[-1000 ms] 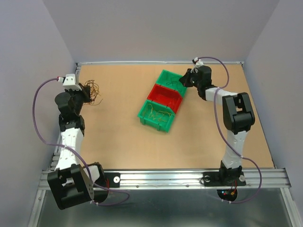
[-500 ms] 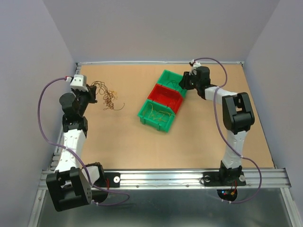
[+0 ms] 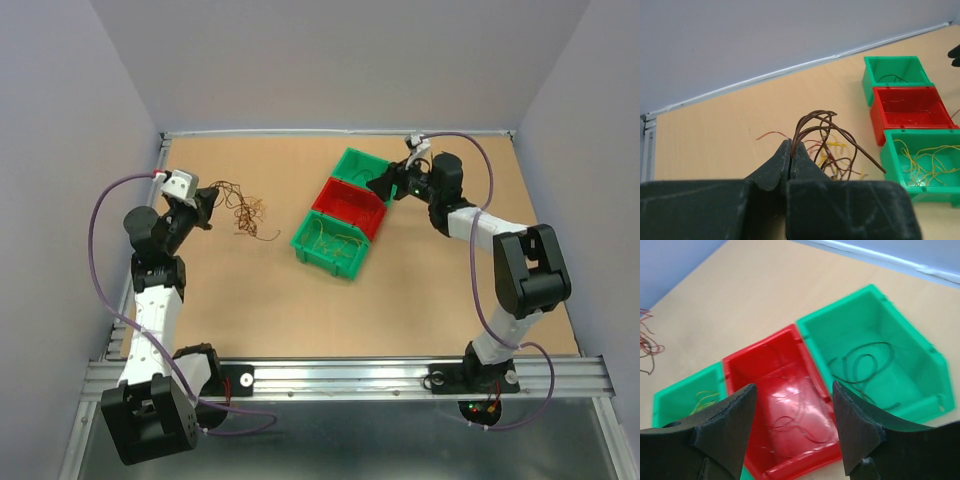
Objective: Untangle the cables
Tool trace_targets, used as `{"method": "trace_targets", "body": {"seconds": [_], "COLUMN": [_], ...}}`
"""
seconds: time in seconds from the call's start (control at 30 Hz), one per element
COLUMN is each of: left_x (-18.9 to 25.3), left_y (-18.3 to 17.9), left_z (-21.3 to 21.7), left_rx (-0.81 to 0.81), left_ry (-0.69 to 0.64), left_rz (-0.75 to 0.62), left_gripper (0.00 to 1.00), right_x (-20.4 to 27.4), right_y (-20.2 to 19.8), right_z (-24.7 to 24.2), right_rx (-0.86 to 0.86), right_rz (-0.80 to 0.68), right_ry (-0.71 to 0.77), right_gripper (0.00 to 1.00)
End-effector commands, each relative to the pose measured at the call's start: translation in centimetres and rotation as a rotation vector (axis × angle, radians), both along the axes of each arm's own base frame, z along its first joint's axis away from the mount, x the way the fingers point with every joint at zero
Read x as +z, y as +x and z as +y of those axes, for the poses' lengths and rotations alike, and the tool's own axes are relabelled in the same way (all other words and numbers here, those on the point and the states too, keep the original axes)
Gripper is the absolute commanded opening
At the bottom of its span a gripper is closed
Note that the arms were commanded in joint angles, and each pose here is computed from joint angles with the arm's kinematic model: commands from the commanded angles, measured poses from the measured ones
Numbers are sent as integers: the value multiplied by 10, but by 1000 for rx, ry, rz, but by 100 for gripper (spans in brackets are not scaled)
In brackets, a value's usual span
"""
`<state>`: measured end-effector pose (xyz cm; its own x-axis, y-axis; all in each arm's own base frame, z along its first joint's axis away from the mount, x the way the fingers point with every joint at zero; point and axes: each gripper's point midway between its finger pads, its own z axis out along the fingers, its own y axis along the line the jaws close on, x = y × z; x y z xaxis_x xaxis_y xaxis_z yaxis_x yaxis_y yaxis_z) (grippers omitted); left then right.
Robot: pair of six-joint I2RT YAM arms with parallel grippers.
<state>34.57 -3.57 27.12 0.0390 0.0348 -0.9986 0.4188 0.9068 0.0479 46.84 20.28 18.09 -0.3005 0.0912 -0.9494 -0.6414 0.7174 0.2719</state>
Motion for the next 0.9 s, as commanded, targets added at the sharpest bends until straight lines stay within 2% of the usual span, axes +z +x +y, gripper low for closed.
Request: {"method": "trace_targets", "body": {"seconds": [0.0,0.27,0.4,0.63,0.77,0.87], "left_x": [21,18,19,21,21,18], "left_y": [-13,-30,-38,-52,-54,-57], "left_z": [-16,-42,-51,-64,-66,-69], "left_rx": [-89,-251,-299,-364,-368,-390], "left_ry": [51,90,106,119,133,135], "left_rz": [-104,-126,-145,-169,-181,-175], "left_gripper": [0,0,0,0,0,0], "right_x": [44,66,73,72,67,67], "right_y": [-45,-105,-116,-132,-150,-156], "right_z": [49,134,160,192,217,229], "right_rx": [250,473,517,609,656,673], "right_rz": [-217,-347,-377,-402,-449,-460], "right_ry": [31,29,59,86,65,67], "right_gripper": [68,70,66,66,77,79]}}
